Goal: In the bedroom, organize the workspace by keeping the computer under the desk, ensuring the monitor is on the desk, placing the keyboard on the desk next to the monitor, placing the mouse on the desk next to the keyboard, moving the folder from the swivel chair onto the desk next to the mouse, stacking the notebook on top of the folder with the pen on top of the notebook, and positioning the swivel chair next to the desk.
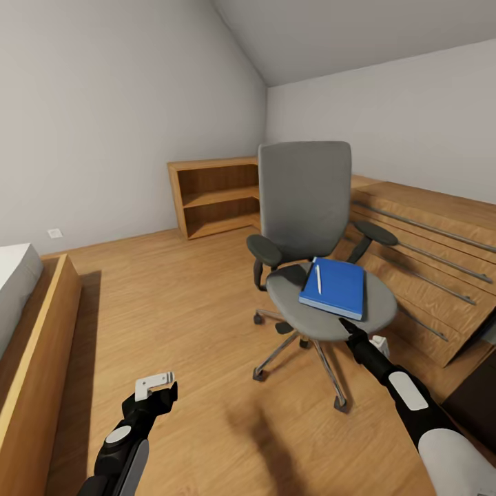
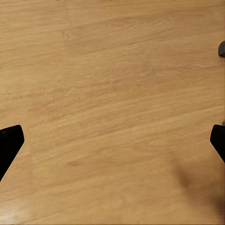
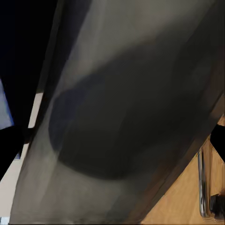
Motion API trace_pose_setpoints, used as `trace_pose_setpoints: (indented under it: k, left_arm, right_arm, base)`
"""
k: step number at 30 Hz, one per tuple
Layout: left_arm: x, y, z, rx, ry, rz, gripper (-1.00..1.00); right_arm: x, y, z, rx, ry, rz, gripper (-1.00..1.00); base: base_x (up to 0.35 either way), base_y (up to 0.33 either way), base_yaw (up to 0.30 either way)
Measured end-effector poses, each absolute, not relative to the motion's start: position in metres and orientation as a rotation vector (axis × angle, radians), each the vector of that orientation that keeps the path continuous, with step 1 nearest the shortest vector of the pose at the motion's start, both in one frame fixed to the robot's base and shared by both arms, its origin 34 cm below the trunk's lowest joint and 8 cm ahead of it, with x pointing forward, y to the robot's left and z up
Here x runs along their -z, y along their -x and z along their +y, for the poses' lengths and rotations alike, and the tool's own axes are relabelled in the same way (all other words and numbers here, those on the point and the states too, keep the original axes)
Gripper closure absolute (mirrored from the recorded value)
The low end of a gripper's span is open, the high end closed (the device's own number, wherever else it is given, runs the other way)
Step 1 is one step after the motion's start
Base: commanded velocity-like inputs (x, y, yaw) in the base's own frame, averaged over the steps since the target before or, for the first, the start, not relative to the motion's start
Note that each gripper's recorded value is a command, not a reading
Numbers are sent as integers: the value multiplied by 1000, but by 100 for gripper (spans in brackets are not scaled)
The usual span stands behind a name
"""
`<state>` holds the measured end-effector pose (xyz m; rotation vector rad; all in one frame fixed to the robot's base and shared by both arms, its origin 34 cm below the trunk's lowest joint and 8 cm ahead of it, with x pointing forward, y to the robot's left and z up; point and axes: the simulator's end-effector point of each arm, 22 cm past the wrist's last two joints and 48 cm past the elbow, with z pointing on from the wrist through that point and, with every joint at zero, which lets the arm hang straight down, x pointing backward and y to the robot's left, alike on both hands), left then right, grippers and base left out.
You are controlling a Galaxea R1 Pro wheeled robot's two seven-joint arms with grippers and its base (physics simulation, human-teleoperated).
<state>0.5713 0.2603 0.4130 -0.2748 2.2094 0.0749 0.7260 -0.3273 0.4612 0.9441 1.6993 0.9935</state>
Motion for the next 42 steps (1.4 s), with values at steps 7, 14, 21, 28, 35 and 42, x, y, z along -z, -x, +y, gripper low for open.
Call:
trace_pose_setpoints:
  k: [7, 14, 21, 28, 35, 42]
  left_arm:
    - [-412, -572, 249, -57, 250, 2213, -100]
    - [-412, -571, 246, -54, 240, 2217, -100]
    - [-412, -571, 246, -54, 241, 2217, -100]
    - [-411, -571, 246, -53, 241, 2217, -100]
    - [-410, -571, 245, -52, 241, 2220, -100]
    - [-399, -566, 243, -54, 233, 2248, -100]
  right_arm:
    - [-464, -727, -327, -1005, -947, 1688, -100]
    - [-461, -726, -327, -994, -941, 1701, -100]
    - [-461, -726, -326, -988, -928, 1712, -100]
    - [-461, -726, -325, -993, -929, 1709, -100]
    - [-461, -726, -325, -993, -929, 1709, -100]
    - [-461, -726, -325, -993, -928, 1709, -100]
  base:
    - [185, 0, 0]
    - [16, 0, 0]
    - [-20, 0, 0]
    - [-249, 0, 0]
    - [-56, 0, 0]
    - [-121, 0, 0]
